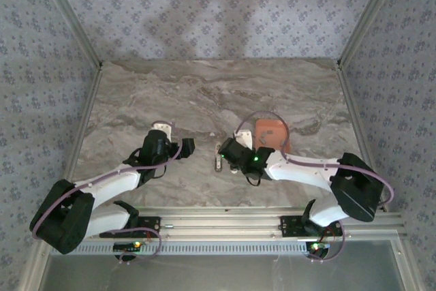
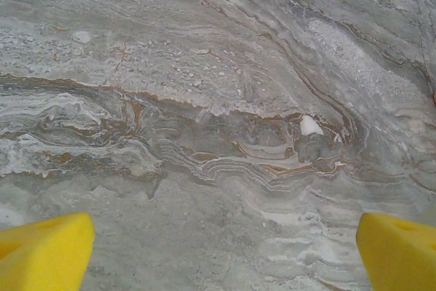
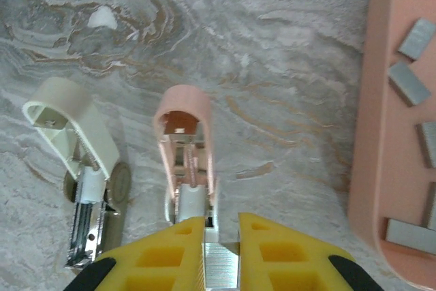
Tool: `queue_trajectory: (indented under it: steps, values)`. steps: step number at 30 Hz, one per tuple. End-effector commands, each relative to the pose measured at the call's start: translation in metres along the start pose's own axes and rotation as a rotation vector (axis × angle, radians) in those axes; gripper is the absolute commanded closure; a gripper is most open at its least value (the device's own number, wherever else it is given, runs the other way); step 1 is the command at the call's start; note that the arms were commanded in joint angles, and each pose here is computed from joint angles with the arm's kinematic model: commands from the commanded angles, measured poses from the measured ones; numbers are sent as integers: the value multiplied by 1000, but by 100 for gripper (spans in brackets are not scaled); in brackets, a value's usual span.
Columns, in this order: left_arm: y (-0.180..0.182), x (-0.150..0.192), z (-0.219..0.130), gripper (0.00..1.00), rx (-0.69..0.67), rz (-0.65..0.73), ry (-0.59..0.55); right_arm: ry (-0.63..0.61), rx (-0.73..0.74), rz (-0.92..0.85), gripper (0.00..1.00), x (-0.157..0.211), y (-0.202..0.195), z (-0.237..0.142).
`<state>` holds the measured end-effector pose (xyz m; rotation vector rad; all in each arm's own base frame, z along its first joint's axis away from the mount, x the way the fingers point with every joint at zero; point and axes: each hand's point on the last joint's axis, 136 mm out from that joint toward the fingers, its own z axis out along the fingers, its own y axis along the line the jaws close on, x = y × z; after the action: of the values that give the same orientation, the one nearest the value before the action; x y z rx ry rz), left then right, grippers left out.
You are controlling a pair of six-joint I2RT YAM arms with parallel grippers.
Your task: Load the staples into the stapler
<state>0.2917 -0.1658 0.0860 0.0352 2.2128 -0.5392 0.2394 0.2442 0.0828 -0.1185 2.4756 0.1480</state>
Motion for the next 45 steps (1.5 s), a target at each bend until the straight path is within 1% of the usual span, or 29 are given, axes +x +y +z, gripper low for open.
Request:
queue_trajectory:
  steps: [1,18,28,35,45]
  values:
    - [6,-2,-1,2,-21,-18,-24,50,-17,8,84,3,9,1]
    - [11,0,0,2,-44,-24,-23,221,-13,-40,84,29,20,13]
    - [12,0,1,2,-48,-26,-22,211,20,-31,84,28,13,15]
    - [11,-1,2,2,-47,-24,-22,181,21,-12,84,25,8,15]
    - [11,-1,3,2,-47,-25,-25,186,15,-2,84,23,9,23]
